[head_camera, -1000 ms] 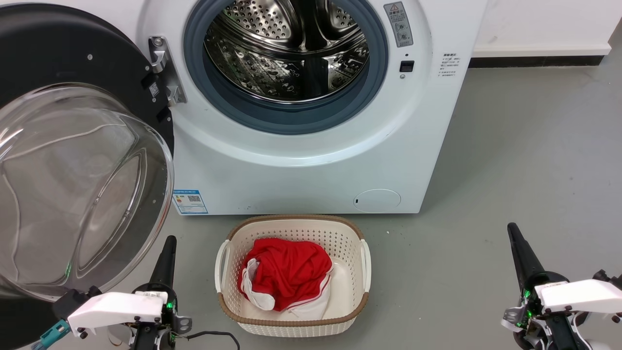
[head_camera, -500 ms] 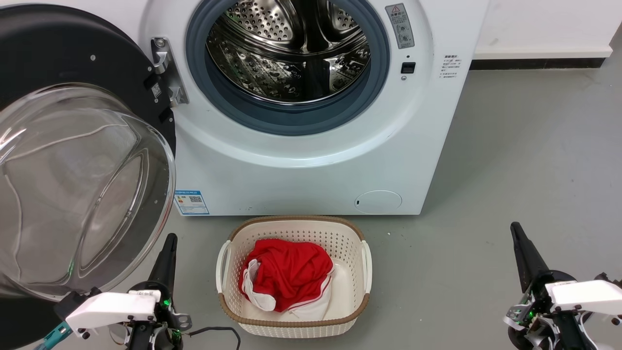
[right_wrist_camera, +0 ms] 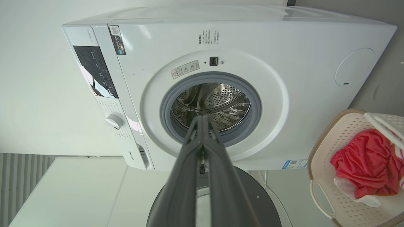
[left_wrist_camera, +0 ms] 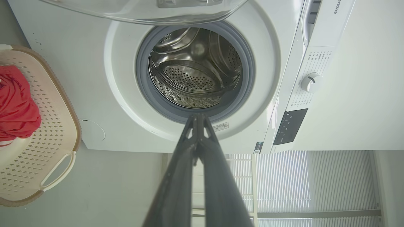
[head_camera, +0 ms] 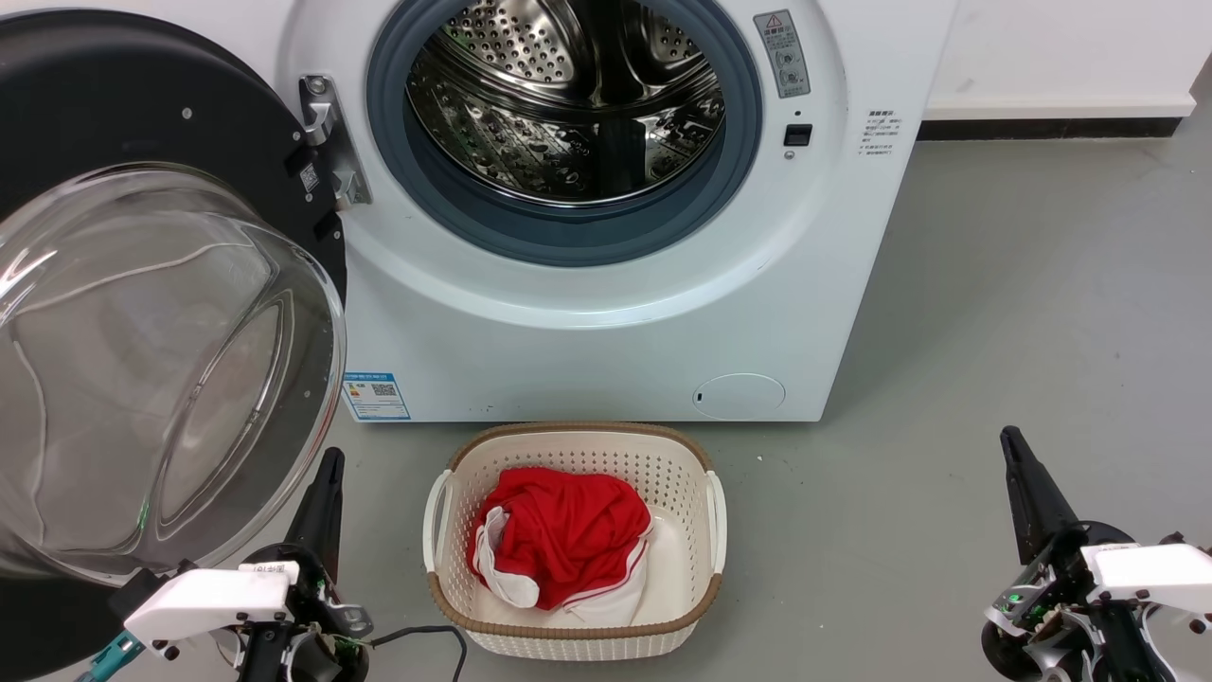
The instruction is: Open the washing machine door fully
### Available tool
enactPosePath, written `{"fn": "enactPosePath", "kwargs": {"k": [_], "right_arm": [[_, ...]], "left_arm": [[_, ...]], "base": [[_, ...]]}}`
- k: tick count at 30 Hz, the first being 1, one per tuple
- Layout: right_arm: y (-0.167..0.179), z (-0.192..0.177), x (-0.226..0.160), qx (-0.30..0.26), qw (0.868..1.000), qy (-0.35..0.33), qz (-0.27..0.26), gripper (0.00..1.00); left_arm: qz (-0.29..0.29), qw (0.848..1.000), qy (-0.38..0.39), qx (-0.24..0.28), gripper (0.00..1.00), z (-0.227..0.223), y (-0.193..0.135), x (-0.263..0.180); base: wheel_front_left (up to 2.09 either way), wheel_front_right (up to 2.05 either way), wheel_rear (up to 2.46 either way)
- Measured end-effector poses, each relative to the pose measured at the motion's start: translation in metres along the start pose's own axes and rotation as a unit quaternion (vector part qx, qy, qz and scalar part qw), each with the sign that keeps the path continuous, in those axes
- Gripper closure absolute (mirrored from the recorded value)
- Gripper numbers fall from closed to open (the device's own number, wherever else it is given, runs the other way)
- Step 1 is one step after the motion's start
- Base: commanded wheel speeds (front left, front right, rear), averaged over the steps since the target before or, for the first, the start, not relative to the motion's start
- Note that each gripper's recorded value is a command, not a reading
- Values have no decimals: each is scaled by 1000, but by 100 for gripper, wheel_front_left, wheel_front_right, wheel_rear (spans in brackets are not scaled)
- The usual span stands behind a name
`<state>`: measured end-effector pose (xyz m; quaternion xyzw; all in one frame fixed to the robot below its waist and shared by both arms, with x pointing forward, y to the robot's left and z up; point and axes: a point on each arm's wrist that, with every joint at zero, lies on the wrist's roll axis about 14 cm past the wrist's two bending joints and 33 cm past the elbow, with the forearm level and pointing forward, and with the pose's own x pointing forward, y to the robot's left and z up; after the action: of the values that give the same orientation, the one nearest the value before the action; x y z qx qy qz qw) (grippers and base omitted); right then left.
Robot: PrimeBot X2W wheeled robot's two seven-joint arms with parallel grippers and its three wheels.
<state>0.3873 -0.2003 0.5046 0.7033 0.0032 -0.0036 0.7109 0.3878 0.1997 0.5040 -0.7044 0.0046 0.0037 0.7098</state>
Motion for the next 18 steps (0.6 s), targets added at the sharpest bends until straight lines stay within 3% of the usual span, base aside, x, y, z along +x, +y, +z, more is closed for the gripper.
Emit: {"fn": "enactPosePath", "kwargs": {"k": [18], "right_arm": [[0,0,0,7,1000,0,0,100]], "left_arm": [[-1,1000,0,-5,100,0,0,0]], "base": [[0,0,0]]}}
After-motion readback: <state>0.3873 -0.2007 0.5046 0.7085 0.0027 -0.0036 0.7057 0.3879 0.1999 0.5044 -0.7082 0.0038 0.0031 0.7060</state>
